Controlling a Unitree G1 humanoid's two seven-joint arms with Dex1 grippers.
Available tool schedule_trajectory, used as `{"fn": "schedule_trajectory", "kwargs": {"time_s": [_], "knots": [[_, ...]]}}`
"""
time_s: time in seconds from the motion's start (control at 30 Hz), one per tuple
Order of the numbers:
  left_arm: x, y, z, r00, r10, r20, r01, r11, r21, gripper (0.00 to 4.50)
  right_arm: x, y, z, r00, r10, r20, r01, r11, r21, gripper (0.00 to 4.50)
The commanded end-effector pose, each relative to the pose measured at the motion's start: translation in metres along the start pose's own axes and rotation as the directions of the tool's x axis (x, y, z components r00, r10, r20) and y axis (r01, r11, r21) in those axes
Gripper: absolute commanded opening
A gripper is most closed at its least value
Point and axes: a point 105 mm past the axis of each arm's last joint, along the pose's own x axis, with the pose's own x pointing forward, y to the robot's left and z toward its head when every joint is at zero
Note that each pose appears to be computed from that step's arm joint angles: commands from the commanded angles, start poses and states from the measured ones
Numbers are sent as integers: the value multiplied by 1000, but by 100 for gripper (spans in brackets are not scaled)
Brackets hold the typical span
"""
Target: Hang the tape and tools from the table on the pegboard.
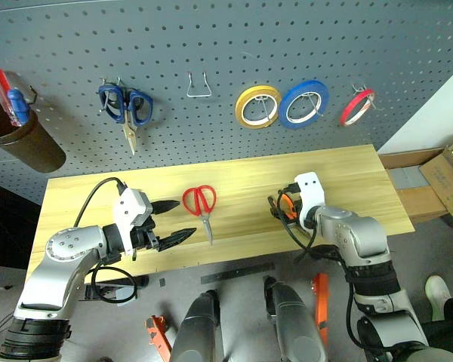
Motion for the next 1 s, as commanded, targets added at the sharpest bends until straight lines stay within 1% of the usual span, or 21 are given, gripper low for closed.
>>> {"fn": "schedule_trajectory", "kwargs": {"time_s": [0.03,0.23,0.57,0.97,1.0], "knots": [[-1,-2,7,1000,-8,12,7,1000,27,410,-4,4,4,999,5,39,-3,998,-55,445],[2,-4,8,1000,-11,14,10,999,33,410,8,2,-4,1000,-8,11,9,995,-96,445],[4,-6,10,1000,-14,20,13,999,36,410,31,-10,-1,1000,-22,-14,20,987,-162,445],[4,-8,9,999,14,29,-15,999,31,410,36,-25,-18,995,-38,-97,18,979,-205,445],[4,-8,9,999,16,30,-17,999,30,410,37,-25,-19,994,-41,-102,18,976,-217,428]]}}
